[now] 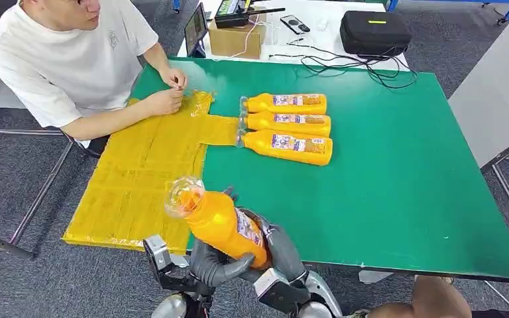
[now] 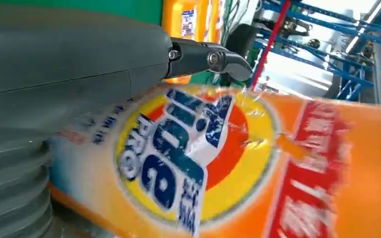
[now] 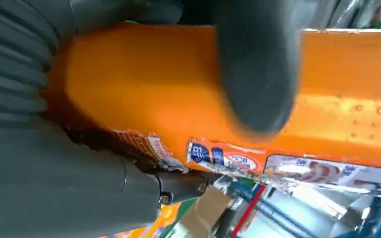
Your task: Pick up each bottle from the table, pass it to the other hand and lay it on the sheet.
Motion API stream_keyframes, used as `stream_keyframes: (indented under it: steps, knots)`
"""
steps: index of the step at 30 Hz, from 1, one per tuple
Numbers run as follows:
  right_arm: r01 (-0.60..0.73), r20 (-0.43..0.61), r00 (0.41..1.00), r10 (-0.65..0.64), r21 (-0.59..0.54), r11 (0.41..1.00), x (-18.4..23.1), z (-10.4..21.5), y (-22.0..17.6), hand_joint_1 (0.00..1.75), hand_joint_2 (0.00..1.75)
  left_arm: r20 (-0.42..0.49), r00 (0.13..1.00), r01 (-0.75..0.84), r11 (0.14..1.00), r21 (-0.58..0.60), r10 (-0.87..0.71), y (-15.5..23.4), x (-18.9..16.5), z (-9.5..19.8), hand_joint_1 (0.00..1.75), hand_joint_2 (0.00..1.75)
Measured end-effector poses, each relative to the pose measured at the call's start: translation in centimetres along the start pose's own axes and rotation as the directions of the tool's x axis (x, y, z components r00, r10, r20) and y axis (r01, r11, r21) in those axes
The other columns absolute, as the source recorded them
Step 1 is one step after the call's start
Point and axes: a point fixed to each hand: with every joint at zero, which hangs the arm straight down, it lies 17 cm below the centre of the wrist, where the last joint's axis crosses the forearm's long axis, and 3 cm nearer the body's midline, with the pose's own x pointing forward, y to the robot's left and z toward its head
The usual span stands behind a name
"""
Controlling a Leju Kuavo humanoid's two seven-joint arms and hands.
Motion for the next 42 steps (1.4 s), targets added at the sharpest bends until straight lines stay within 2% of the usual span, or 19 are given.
stream_keyframes:
  steps: [9,16,17,18,19,20,22,23,24,31,39,42]
  knots:
    - [0.006,0.018,1.0,-0.007,0.03,1.0,0.2,-1.0,0.8,1.75,1.75,0.018,1.0,0.0,0.999,-0.038,0.001,-0.7,0.5,-0.1,0.0,1.75]
    - [-0.061,-0.005,0.998,0.062,0.118,0.991,-1.7,-1.2,2.6,1.75,1.75,0.0,1.0,0.001,1.0,-0.017,-0.001,0.2,0.3,0.2,0.03,1.75]
    - [-0.074,-0.005,0.997,0.075,0.129,0.989,-1.9,-1.3,2.8,1.75,1.75,0.0,1.0,0.003,1.0,-0.013,-0.003,0.3,0.3,0.3,1.59,1.75]
    - [-0.089,-0.006,0.996,0.09,0.14,0.986,-2.1,-1.4,3.0,1.75,1.75,0.001,1.0,0.006,1.0,-0.008,-0.006,0.6,0.3,0.3,1.75,1.75]
    - [-0.103,-0.008,0.994,0.106,0.15,0.983,-2.3,-1.5,3.2,1.75,1.75,0.002,1.0,0.008,1.0,-0.004,-0.008,0.7,0.3,0.3,1.75,1.75]
    - [-0.121,-0.01,0.992,0.124,0.157,0.98,-2.5,-1.6,3.3,1.48,1.75,0.001,1.0,0.009,1.0,0.001,-0.009,1.0,0.3,0.3,1.75,1.75]
    - [-0.15,-0.015,0.988,0.155,0.176,0.973,-2.8,-1.7,3.6,1.48,1.75,-0.009,1.0,-0.001,1.0,0.015,0.002,1.4,0.2,0.4,1.75,1.75]
    - [-0.159,-0.016,0.986,0.165,0.187,0.969,-3.0,-1.6,3.8,0.0,1.75,-0.015,1.0,-0.014,1.0,0.021,0.014,1.6,0.1,0.5,1.75,1.75]
    - [-0.164,-0.014,0.985,0.17,0.197,0.967,-3.1,-1.6,4.0,0.0,0.0,-0.019,1.0,-0.023,0.999,0.027,0.023,1.9,0.0,0.6,1.75,1.75]
    - [-0.176,0.028,0.984,0.174,0.194,0.965,-2.2,-0.5,4.7,0.0,0.0,-0.027,0.962,-0.271,0.963,0.0,0.27,2.2,0.7,1.8,1.75,1.75]
    - [-0.165,0.032,0.986,0.162,0.182,0.969,-1.7,0.0,4.5,0.0,0.0,-0.037,0.95,-0.311,0.951,-0.001,0.31,2.4,0.6,2.1,1.75,1.75]
    - [-0.174,0.02,0.985,0.173,0.139,0.975,-1.7,0.0,3.7,0.0,0.0,-0.062,0.965,-0.255,0.967,0.028,0.256,2.6,0.0,1.3,1.75,1.75]
